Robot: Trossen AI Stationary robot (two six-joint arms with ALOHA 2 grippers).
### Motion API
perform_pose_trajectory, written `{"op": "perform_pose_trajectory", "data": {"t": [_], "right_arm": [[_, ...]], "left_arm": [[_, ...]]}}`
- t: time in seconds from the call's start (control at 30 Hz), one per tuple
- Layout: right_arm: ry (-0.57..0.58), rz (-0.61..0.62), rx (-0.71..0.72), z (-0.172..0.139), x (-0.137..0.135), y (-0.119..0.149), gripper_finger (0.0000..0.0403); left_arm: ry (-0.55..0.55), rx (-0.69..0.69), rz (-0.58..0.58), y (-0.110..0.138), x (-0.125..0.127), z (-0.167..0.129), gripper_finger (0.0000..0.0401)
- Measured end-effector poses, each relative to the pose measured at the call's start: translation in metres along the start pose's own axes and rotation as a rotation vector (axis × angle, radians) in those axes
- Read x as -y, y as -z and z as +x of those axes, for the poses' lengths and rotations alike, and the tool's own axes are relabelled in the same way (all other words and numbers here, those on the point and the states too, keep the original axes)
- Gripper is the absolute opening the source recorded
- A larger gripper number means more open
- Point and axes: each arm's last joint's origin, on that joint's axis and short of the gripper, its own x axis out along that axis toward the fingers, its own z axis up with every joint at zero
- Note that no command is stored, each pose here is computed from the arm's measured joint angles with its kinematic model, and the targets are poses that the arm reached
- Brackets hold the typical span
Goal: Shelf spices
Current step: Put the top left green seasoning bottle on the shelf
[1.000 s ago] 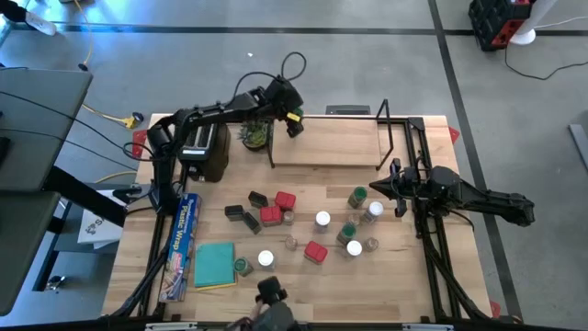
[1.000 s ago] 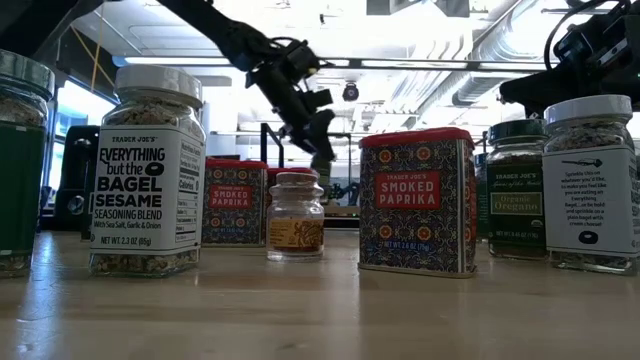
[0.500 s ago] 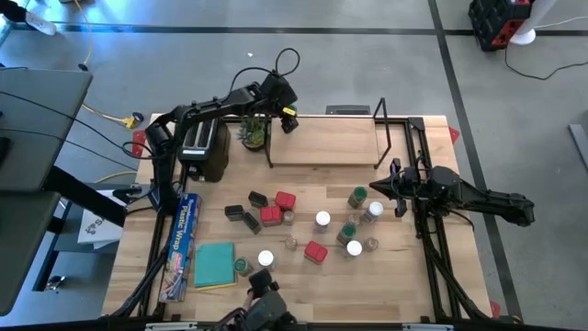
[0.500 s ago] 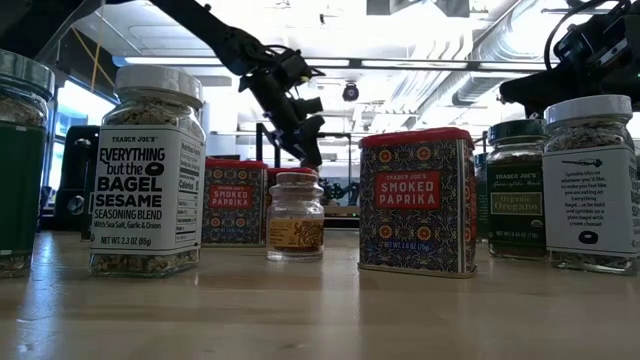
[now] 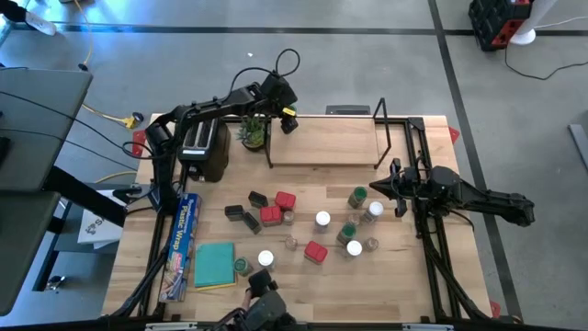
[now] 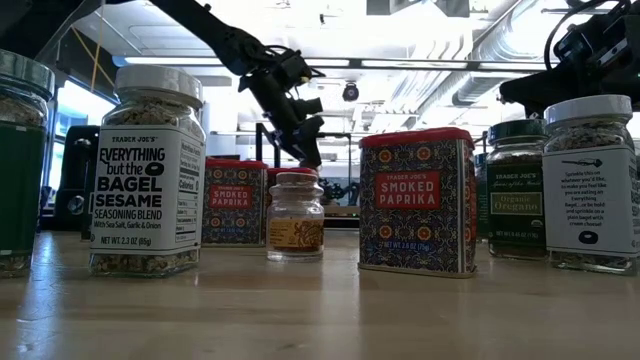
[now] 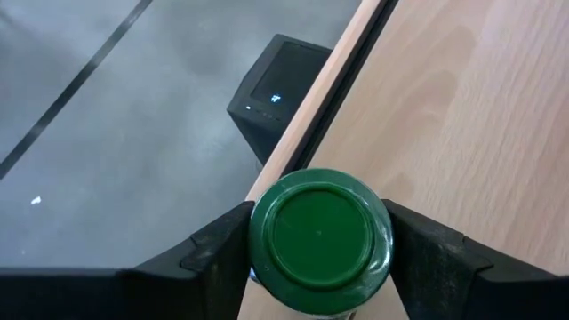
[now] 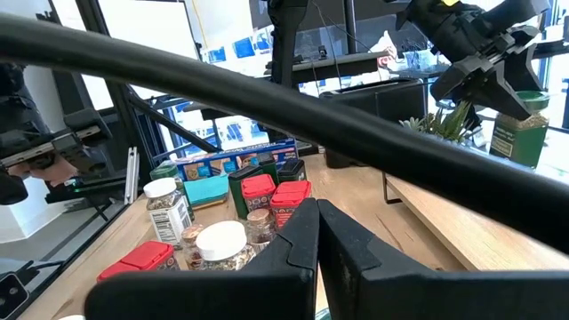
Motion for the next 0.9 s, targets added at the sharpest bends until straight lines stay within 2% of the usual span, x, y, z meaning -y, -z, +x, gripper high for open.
{"op": "perform_pose_trajectory", "data": {"t": [0.27,0.4,0.6,0.77,0.9], "right_arm": [[0.0,0.0,0.0,0.0,0.0,0.0,0.0],[0.0,0.0,0.0,0.0,0.0,0.0,0.0],[0.0,0.0,0.0,0.0,0.0,0.0,0.0],[0.0,0.0,0.0,0.0,0.0,0.0,0.0],[0.0,0.0,0.0,0.0,0.0,0.0,0.0]], "left_arm": [[0.001,-0.023,0.008,0.002,0.0,0.0,0.0265],[0.003,-0.045,0.012,0.0,0.0,-0.004,0.0266],[-0.014,-0.02,0.028,-0.016,-0.003,-0.016,0.0266],[-0.008,-0.012,0.086,-0.028,0.0,-0.027,0.0266],[-0.066,-0.042,0.073,-0.03,0.0,-0.031,0.0248]]}}
